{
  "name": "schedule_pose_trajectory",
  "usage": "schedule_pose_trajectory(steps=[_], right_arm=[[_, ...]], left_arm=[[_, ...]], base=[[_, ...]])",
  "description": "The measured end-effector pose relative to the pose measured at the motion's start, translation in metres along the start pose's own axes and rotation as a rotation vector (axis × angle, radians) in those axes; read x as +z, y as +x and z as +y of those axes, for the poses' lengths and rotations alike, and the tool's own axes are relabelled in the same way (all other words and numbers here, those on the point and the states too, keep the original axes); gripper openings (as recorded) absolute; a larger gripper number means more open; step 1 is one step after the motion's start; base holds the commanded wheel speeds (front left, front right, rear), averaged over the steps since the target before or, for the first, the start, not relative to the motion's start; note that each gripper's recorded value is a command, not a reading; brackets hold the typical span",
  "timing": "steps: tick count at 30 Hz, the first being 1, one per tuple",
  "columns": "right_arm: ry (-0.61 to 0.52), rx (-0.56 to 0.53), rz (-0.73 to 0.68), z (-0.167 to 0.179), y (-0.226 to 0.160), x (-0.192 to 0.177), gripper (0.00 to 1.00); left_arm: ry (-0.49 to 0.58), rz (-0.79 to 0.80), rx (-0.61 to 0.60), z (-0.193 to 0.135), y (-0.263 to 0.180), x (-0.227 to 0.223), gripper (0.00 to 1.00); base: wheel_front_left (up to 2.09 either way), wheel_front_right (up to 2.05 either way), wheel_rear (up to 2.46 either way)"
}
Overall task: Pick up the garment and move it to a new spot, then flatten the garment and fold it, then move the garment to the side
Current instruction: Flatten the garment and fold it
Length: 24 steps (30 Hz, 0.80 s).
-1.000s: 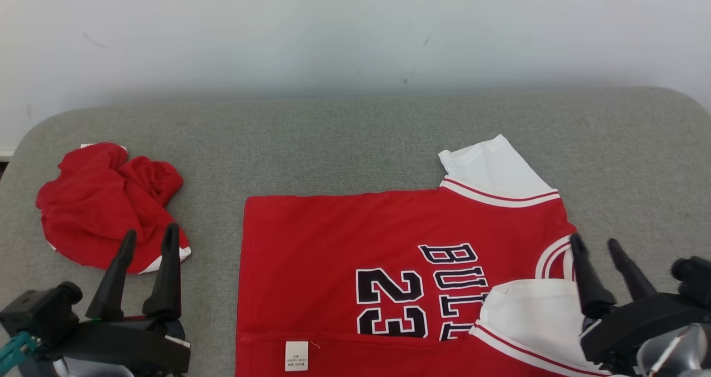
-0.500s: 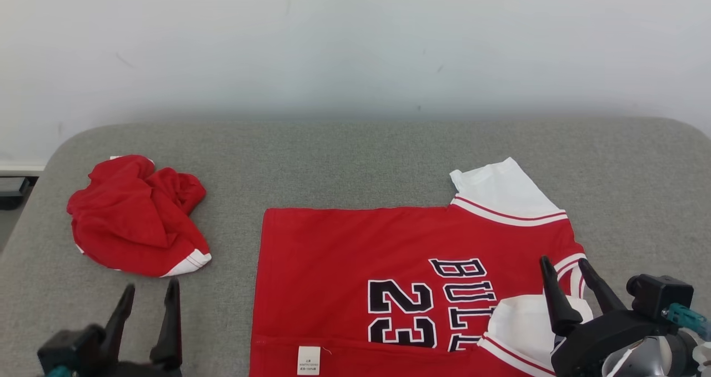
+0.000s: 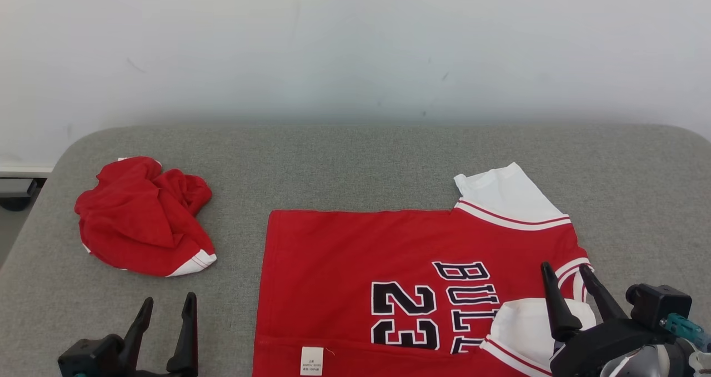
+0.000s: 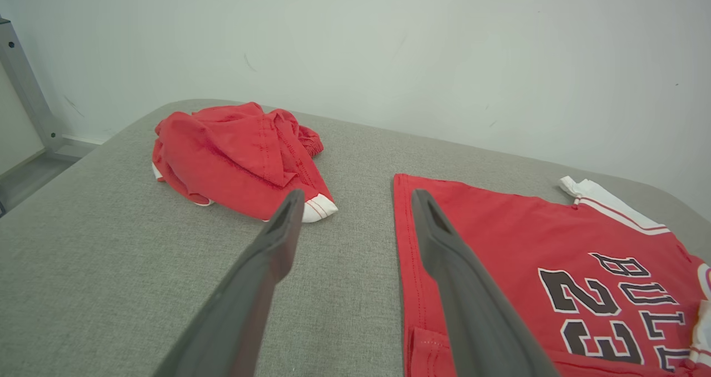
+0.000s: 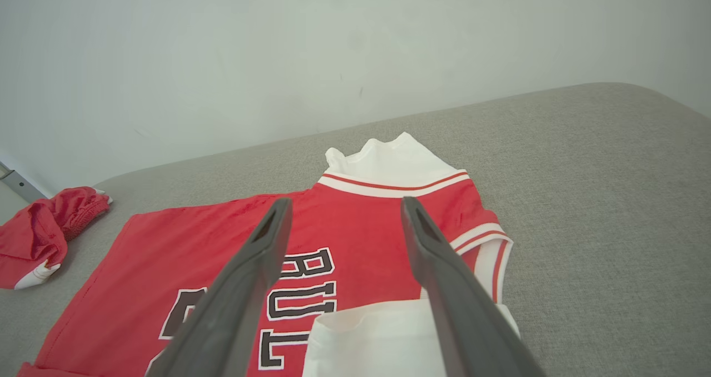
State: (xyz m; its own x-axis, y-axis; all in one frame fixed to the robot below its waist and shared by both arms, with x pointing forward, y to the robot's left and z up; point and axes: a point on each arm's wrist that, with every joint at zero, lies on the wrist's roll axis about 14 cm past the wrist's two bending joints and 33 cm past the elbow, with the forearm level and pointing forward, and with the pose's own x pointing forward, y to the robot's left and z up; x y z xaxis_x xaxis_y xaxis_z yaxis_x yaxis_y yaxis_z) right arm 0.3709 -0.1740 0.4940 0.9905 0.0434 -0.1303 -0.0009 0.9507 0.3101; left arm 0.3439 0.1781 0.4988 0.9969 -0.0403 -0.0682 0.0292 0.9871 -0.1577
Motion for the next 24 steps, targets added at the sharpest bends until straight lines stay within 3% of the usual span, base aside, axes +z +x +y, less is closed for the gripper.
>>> schedule_pose_trajectory(steps=[15, 19, 24], right_arm=[[0.001, -0.012, 0.012, -0.006, 0.001, -0.012, 1.0], [-0.065, 0.024, 0.078, 0.001, 0.005, -0.026, 1.0], [-0.151, 0.088, 0.074, 0.01, 0.032, -0.008, 1.0]], left_arm=[[-0.017, 0.006, 0.004, 0.0, 0.003, -0.004, 1.0], [-0.026, 0.024, -0.001, -0.003, 0.009, -0.009, 1.0], [-0.052, 0.051, -0.083, -0.031, 0.036, -0.006, 1.0]], base=[[0.0, 0.0, 0.0], [0.0, 0.0, 0.0], [0.0, 0.0, 0.0]])
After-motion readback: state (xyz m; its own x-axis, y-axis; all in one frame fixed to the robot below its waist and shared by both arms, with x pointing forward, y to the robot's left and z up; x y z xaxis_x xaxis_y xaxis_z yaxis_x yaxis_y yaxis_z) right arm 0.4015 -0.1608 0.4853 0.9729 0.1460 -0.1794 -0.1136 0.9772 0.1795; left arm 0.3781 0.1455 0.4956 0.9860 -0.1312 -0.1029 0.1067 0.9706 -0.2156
